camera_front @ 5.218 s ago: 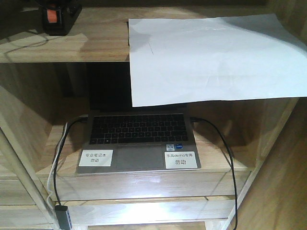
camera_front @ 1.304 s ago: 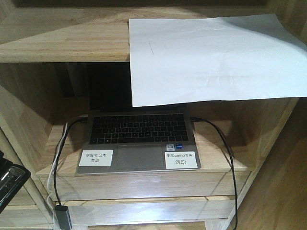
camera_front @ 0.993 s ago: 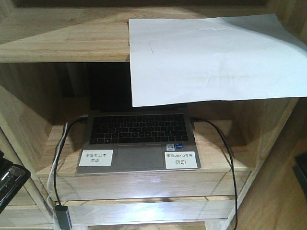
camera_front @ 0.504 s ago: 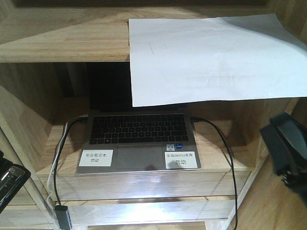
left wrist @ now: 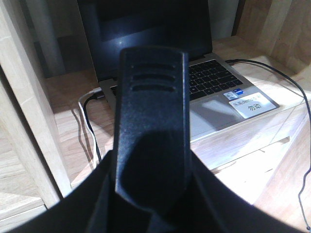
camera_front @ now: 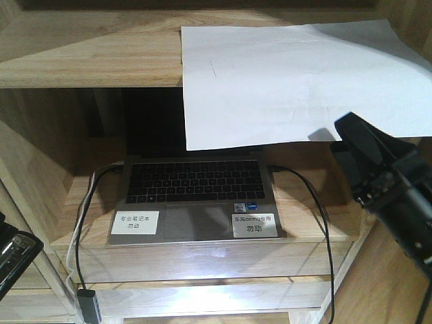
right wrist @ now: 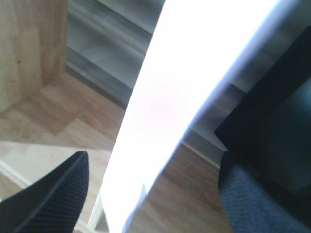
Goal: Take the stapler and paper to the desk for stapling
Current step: 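Pinch the white paper edge with the right gripper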
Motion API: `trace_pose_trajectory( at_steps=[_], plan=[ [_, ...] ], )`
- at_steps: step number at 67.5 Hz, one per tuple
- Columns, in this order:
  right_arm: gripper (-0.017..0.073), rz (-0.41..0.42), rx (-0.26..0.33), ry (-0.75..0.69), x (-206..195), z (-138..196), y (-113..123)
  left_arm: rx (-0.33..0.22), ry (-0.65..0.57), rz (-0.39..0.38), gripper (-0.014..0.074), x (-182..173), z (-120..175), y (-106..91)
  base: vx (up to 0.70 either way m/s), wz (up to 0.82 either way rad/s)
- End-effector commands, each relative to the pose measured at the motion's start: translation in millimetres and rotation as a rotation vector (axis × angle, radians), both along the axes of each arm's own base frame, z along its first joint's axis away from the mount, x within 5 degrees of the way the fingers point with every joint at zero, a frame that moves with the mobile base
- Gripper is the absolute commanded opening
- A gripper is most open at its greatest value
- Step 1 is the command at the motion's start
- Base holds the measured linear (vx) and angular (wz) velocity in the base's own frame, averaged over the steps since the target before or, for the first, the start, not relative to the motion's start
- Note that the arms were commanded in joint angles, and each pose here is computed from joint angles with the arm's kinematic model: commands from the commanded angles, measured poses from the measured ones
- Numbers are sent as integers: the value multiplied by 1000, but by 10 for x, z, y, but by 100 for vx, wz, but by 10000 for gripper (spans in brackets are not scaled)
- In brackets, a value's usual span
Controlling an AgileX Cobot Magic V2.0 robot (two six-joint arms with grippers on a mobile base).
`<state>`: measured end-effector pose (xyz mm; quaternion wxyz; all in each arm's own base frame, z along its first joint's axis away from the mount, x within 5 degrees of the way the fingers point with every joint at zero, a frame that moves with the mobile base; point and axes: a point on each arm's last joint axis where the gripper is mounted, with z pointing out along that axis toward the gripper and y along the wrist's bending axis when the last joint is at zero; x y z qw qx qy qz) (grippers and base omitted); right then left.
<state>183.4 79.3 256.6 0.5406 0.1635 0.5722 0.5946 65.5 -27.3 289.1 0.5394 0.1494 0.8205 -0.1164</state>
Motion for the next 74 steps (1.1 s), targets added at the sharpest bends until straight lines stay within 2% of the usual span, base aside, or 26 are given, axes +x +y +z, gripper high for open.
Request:
trace_pose_trajectory(
  at_steps=[1,11,23,32,44,53,63,74],
  plan=[
    [523,37,100,-180,22,265,21,-63,-129,-6,-6,23,204,-17,0,0],
    [502,57,107,-227,91,364,59,-63,-129,-6,-6,23,204,-17,0,0],
    [433,58,126,-275,129,473,69,-63,-129,-6,-6,23,204,-17,0,0],
    [300,55,131,-282,138,495,67,-63,-129,-6,-6,23,204,-17,0,0],
    [-11,72,148,-269,135,494,72,-63,-129,-6,-6,23,204,-17,0,0],
    [-8,133,168,-239,115,478,105,-63,-129,-6,-6,23,204,-17,0,0],
    [-3,164,149,-262,54,511,119,-63,-129,-6,-6,23,204,-17,0,0],
    [-3,170,116,-355,-89,642,101,-63,-129,-6,-6,23,204,-17,0,0]
  ],
)
